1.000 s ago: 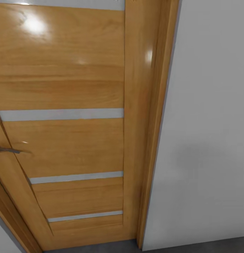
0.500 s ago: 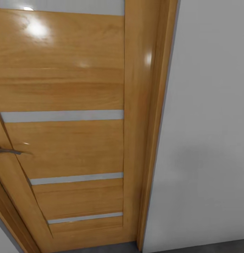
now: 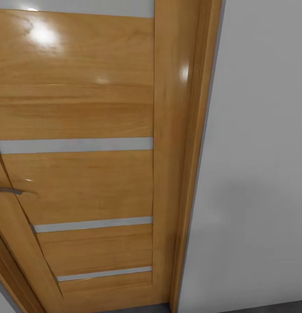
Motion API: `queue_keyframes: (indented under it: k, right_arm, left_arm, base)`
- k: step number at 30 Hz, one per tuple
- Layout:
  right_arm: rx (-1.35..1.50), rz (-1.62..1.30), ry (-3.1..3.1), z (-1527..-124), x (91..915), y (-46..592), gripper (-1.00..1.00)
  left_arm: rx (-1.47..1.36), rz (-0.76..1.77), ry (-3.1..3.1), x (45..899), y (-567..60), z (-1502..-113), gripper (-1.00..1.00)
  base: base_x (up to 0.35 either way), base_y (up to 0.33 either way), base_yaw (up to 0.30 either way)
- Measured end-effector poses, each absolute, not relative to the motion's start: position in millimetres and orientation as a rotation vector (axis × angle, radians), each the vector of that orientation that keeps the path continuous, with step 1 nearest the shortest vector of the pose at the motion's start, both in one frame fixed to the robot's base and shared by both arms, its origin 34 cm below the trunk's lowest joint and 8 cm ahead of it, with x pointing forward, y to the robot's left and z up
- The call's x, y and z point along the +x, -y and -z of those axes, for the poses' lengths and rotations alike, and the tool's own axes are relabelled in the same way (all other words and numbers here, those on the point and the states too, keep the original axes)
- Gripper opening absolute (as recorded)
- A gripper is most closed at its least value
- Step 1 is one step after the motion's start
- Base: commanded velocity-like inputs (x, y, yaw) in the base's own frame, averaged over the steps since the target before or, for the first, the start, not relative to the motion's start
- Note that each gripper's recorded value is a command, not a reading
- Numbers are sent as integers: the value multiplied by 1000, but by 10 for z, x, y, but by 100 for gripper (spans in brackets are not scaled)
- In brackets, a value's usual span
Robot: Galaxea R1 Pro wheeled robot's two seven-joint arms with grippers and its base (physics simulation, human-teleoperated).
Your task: Move the two storage containers from the living room to the garage. In the garage, place one container on the floor and stack the other container on top of it (either order is fine).
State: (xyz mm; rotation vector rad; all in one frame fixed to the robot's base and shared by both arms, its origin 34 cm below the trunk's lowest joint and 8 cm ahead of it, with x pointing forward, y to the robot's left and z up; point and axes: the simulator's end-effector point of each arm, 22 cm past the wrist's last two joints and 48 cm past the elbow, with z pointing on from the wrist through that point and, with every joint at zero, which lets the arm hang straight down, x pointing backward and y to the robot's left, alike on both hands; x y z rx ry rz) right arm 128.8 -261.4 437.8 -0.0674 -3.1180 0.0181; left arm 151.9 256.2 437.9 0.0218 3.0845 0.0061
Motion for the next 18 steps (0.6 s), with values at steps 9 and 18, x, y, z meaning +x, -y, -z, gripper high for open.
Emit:
queue_keyframes:
  k: [9,18]
  right_arm:
    - [-68,-20,3118,-4379,1287,2623,100]
    - [-61,-23,3117,-4379,1283,2638,100]
  left_arm:
    - [27,-8,-3090,1504,-2559,-4379,100]
    - [21,-11,-3086,1515,-2565,-4379,100]
  base:
    - [68,-14,0]
    - [164,-39,0]
